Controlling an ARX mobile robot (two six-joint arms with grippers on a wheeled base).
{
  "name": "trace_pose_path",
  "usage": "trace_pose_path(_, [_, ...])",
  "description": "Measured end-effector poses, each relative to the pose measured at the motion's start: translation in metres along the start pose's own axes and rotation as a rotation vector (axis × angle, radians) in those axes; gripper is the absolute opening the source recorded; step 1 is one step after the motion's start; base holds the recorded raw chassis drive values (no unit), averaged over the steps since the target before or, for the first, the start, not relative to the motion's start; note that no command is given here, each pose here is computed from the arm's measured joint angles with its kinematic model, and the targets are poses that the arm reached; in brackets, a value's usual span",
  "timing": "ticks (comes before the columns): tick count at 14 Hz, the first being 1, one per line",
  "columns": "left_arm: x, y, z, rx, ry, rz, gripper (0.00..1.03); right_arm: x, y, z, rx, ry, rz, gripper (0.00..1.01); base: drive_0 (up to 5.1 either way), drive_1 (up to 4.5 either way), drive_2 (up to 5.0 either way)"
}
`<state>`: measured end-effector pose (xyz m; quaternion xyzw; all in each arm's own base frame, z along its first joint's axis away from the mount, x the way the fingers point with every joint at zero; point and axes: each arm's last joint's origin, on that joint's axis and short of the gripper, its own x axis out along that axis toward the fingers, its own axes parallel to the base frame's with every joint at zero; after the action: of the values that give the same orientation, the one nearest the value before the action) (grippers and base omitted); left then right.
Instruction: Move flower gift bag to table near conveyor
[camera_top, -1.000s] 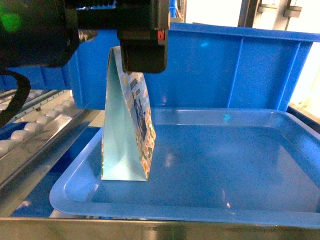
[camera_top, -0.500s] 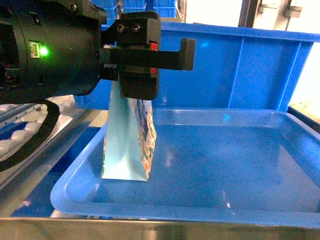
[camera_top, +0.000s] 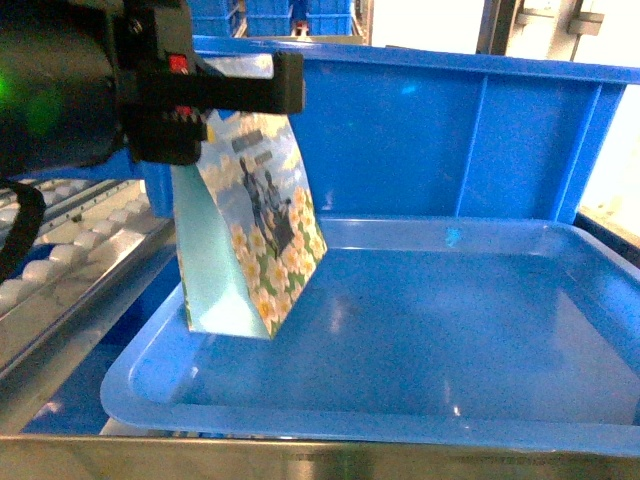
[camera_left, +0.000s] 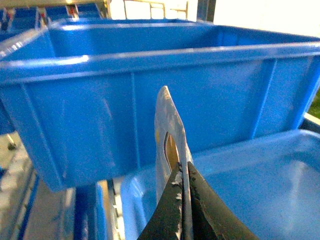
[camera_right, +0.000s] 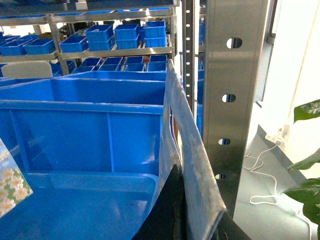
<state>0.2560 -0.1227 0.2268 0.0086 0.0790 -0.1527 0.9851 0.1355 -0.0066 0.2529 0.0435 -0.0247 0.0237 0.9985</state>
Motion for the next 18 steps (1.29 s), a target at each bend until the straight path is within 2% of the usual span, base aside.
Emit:
trace_pose_path(1, [-0.009,0.004,0.009,0.052,-0.088,0.017,0.02,0.000,0.000,0.000,0.000,0.000,0.000,0.02,0.0,0.00,0.0])
trace_pose_path(3, [-0.023,0.011,0.019,0.083,-0.166,0.051,0.02,0.000,0.000,0.000,0.000,0.000,0.000,0.02,0.0,0.00,0.0])
trace_pose_path(5, [-0.042,0.016,0.028,0.085,-0.241,0.093,0.02,0.000,0.000,0.000,0.000,0.000,0.000,0.02,0.0,0.00,0.0])
trace_pose_path(7, [-0.072,0.029,0.038,0.071,-0.327,0.183,0.02,0.000,0.000,0.000,0.000,0.000,0.000,0.02,0.0,0.00,0.0])
trace_pose_path(9, [-0.087,0.035,0.033,0.071,-0.356,0.222,0.02,0.000,0.000,0.000,0.000,0.000,0.000,0.02,0.0,0.00,0.0])
trace_pose_path(12, [-0.104,0.043,0.023,0.085,-0.342,0.262,0.02,0.000,0.000,0.000,0.000,0.000,0.000,0.02,0.0,0.00,0.0])
trace_pose_path(15, [-0.119,0.058,0.008,0.081,-0.330,0.334,0.02,0.000,0.000,0.000,0.000,0.000,0.000,0.02,0.0,0.00,0.0])
trace_pose_path(18, [-0.125,0.065,-0.004,0.089,-0.314,0.347,0.02,0.000,0.000,0.000,0.000,0.000,0.000,0.02,0.0,0.00,0.0])
